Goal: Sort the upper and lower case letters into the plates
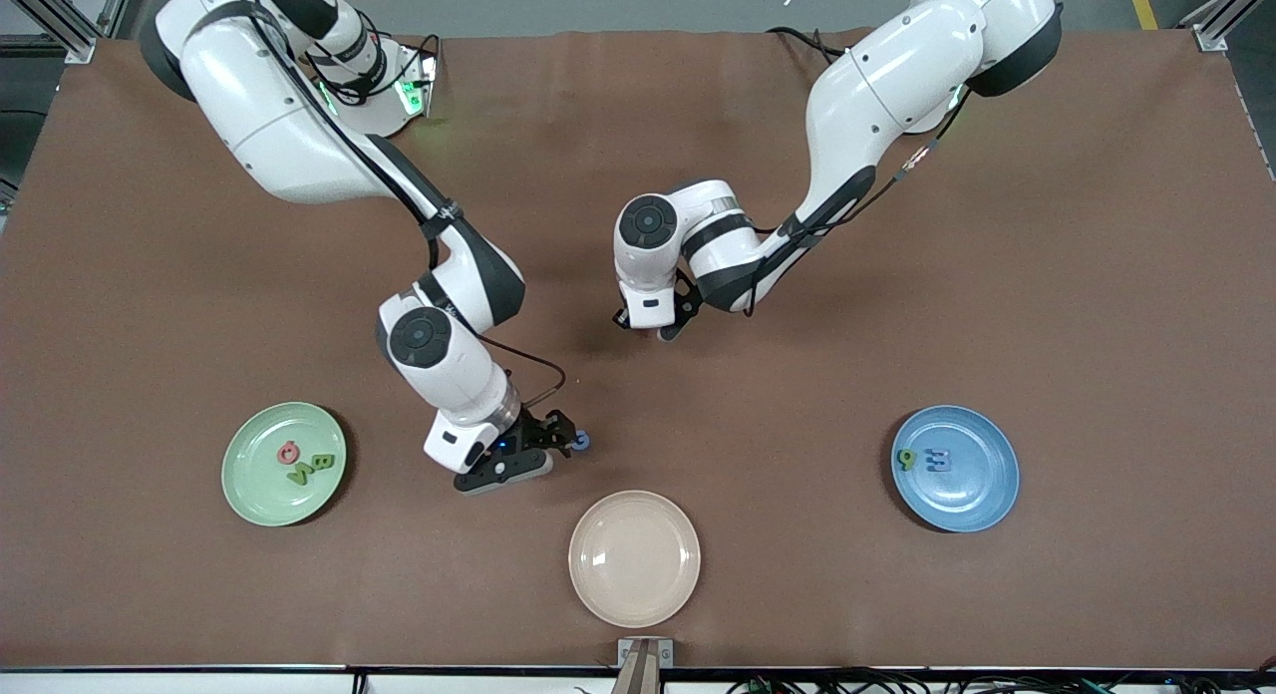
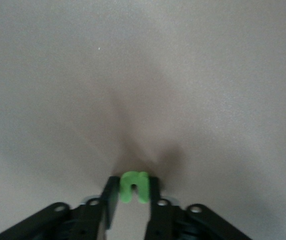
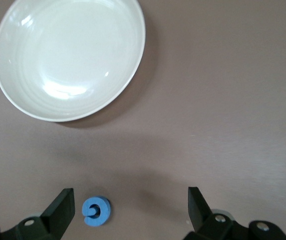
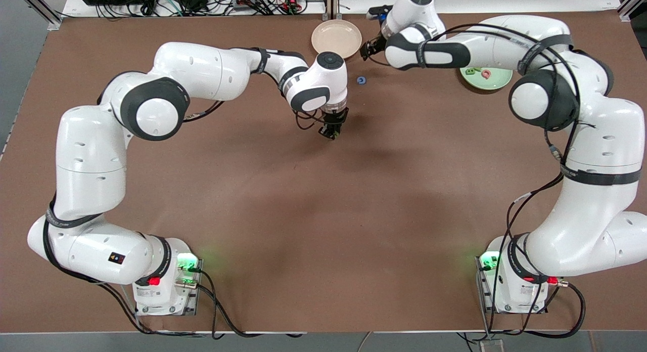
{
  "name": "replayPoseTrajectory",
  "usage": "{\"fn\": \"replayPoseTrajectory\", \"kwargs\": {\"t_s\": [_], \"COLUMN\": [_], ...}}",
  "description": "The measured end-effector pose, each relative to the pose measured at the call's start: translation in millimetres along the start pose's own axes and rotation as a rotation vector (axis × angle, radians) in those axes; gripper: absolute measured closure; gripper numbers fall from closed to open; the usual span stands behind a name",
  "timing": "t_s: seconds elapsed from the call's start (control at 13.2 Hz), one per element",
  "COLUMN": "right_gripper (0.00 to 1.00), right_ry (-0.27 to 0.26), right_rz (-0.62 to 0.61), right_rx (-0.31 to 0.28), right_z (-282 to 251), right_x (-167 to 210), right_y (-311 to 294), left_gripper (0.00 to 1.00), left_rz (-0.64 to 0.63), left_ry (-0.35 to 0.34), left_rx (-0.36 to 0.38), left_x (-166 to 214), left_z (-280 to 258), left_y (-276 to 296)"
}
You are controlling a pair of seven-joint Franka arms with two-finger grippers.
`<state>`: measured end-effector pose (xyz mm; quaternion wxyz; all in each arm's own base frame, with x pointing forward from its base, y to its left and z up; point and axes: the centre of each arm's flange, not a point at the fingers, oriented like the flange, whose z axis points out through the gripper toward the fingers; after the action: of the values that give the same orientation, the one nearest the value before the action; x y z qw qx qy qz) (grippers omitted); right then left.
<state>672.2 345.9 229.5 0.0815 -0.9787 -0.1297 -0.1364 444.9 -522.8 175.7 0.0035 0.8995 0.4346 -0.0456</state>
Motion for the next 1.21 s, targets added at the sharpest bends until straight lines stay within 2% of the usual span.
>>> {"fn": "replayPoseTrajectory", "kwargs": {"t_s": [0.08, 0.23, 0.38, 0.53, 0.6, 0.68, 0.75, 0.83, 0.91, 1.13, 1.21], "right_gripper": [0.0, 0.0, 0.01, 0.04, 0.04, 0.1, 0.1, 0.18, 0.22, 0.26, 0.32], "right_ry": [-0.005, -0.015, -0.021, -0.025, -0.02, -0.011, -0.004, -0.001, 0.001, 0.003, 0.004], "right_rz": [0.004, -0.006, -0.017, -0.015, -0.016, -0.017, -0.017, -0.018, -0.017, -0.016, -0.016], "right_rx": [-0.015, -0.057, -0.076, -0.079, -0.076, -0.07, -0.064, -0.062, -0.063, -0.064, -0.065], "right_z": [14.9, 37.7, 46.6, 50.8, 51.9, 53.0, 54.9, 57.0, 57.2, 56.8, 56.4], "right_x": [-8.7, -26.1, -35.2, -38.0, -38.3, -38.5, -39.1, -39.9, -39.4, -38.6, -37.9], "right_y": [-10.8, -36.2, -51.6, -53.2, -53.8, -55.2, -56.1, -56.3, -55.2, -54.4, -53.9], "left_gripper": [0.74, 0.74, 0.74, 0.74, 0.74, 0.74, 0.74, 0.74, 0.74, 0.74, 0.74], "left_rz": [0.008, 0.034, 0.084, 0.127, 0.159, 0.191, 0.22, 0.252, 0.286, 0.398, 0.428], "left_ry": [0.016, 0.095, 0.15, 0.177, 0.186, 0.193, 0.197, 0.198, 0.198, 0.193, 0.189], "left_rx": [-0.008, -0.022, 0.01, 0.012, 0.008, 0.004, 0.002, 0.004, 0.011, 0.036, 0.045], "left_x": [3.7, 31.9, 99.6, 176.6, 211.9, 245.6, 278.2, 308.1, 335.1, 409.0, 429.1], "left_z": [-0.5, -6.1, -30.6, -68.2, -84.0, -96.5, -105.2, -110.5, -113.3, -118.0, -118.1], "left_y": [1.3, 7.6, 19.6, 29.2, 29.5, 27.1, 23.0, 17.3, 10.0, -17.5, -26.9]}}
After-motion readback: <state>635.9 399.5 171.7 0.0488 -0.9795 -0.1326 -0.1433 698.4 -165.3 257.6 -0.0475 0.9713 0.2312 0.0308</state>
